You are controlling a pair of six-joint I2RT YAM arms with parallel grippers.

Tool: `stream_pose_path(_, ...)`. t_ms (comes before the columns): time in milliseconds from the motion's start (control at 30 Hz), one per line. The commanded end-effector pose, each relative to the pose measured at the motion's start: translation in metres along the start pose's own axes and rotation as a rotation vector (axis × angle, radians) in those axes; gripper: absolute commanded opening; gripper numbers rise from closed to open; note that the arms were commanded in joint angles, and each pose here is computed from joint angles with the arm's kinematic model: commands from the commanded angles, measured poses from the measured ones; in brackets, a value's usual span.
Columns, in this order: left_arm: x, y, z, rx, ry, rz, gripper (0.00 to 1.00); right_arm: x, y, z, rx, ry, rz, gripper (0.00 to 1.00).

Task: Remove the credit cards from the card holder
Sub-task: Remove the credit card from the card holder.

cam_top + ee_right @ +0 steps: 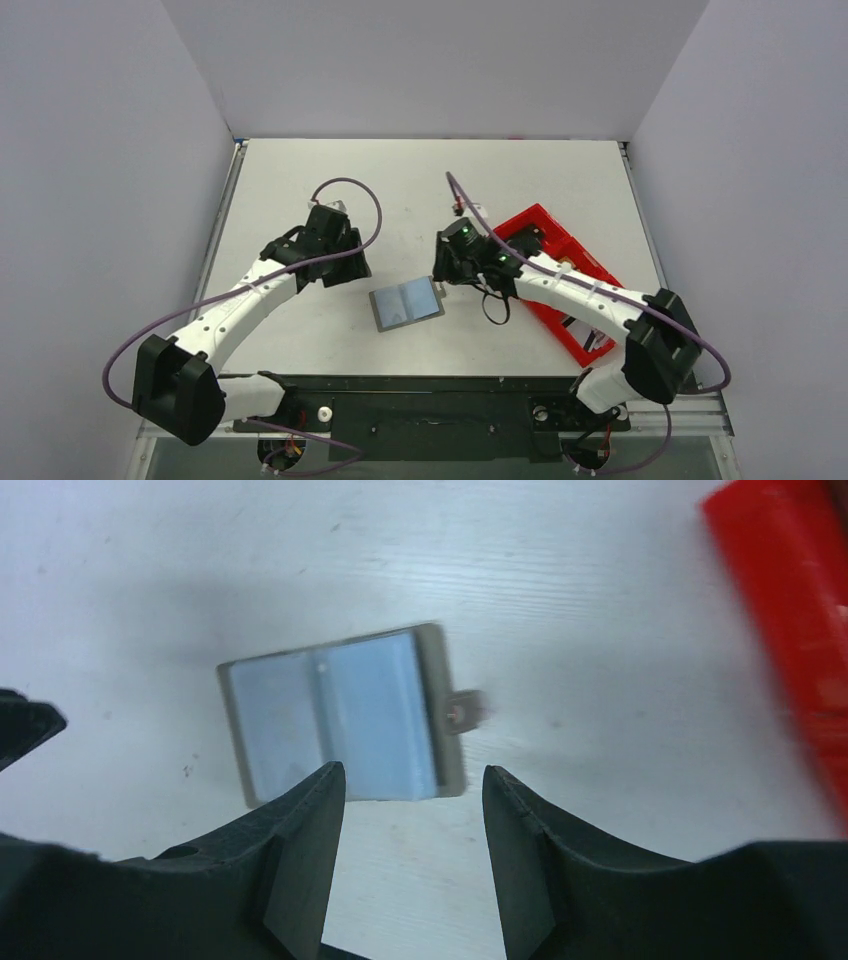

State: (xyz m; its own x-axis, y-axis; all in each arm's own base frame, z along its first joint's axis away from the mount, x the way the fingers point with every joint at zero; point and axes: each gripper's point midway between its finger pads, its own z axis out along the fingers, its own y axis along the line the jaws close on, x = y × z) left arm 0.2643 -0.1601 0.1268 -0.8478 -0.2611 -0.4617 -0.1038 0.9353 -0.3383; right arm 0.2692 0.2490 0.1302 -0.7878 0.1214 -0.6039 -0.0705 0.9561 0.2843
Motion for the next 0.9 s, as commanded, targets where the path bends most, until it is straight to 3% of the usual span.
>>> stream_pose_path(0,-0.005,0.025,-0.007,-0.081,-0.048,-0.061,0.49,0.009,0.077,0.011,-0.168,0.008,-0.110,0.49)
stream_pose_path(233,-0.007,0.045,-0.012,-0.092,-0.069,-0.139,0.49,0.050,0.122,0.048,-0.161,0.100,-0.251,0.49)
stream_pose_path(867,-0.009,0.051,-0.013,-0.069,-0.061,-0.165,0.49,0.099,0.117,0.090,-0.037,0.192,-0.376,0.50)
